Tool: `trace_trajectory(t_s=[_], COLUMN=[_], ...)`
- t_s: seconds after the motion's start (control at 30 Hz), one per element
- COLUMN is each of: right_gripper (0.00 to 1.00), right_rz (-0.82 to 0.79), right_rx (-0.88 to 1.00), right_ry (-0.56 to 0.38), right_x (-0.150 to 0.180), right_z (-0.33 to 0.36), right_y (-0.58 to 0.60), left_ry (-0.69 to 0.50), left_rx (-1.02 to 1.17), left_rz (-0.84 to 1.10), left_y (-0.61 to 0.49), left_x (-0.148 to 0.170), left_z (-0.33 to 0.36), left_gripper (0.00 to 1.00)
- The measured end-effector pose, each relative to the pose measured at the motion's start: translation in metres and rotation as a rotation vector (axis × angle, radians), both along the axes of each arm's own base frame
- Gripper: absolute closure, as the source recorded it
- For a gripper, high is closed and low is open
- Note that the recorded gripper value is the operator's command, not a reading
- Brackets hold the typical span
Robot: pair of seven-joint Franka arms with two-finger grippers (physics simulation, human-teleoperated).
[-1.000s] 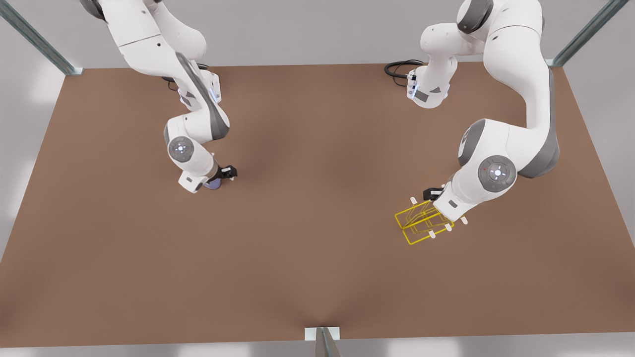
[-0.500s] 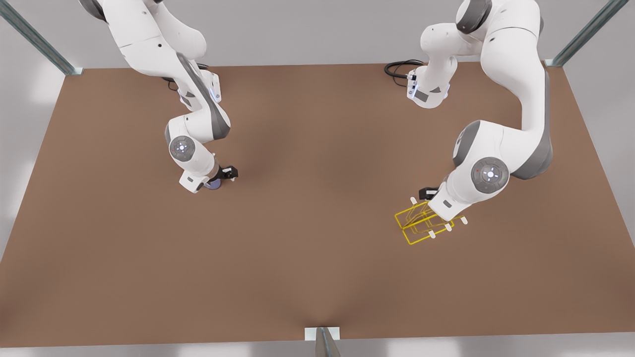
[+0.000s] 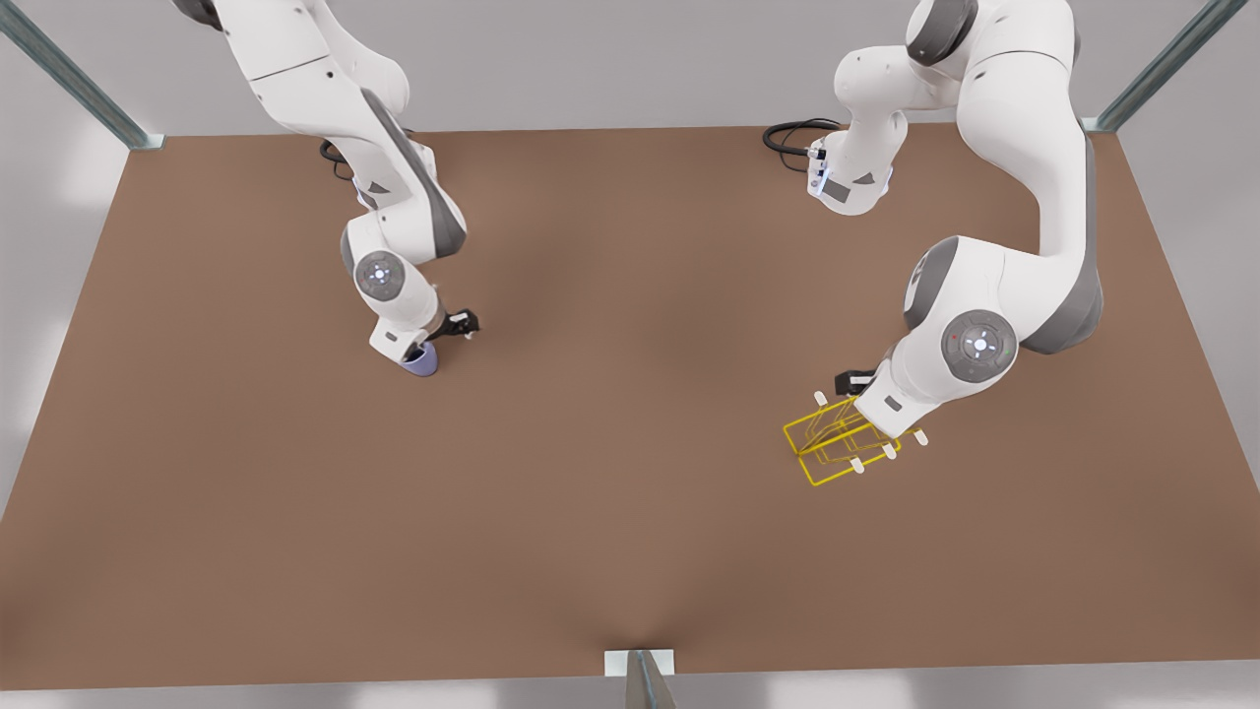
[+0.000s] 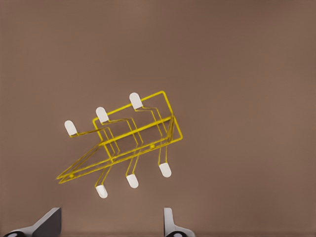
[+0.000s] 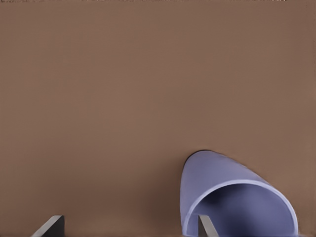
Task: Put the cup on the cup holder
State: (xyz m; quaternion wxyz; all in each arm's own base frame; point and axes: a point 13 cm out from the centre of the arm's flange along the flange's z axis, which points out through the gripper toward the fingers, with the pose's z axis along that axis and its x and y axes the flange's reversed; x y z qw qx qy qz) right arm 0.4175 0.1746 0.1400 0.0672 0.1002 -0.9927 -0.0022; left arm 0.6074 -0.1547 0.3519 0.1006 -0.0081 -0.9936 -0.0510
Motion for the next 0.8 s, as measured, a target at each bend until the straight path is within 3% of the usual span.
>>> trace_trajectory(t_s=[0.4, 0.47, 0.5, 0.63, 0.67, 0.8], right_gripper=[0.0, 0.04, 0.17, 0.22, 0.36, 0.37], right_rz=[0.095, 0.077, 0.055, 0.001, 0.0, 0.035], right_rx=[-0.107, -0.092, -0.08, -0.057, -0.054, -0.041], right_ry=[0.095, 0.075, 0.048, -0.058, -0.059, 0.002], right_x=[-0.058, -0.04, -0.02, 0.052, 0.057, 0.042], right_z=[-0.046, -0.049, -0.045, -0.004, -0.003, -0.035], right_y=[-0.044, -0.05, -0.054, -0.061, -0.059, -0.033], left_ry=[-0.001, -0.004, -0.005, -0.006, -0.006, -0.007], left_rx=[0.002, 0.002, 0.002, 0.002, 0.003, 0.004], left_rz=[0.001, -0.001, -0.003, -0.008, -0.008, -0.01], left_y=[0.001, -0.001, -0.002, -0.005, -0.005, -0.008], left_x=[0.001, 0.001, 0.001, 0.0, 0.0, -0.001], left_z=[0.0, 0.0, 0.0, 0.001, 0.001, 0.002], left_gripper=[0.0, 0.0, 0.0, 0.0, 0.0, 0.0])
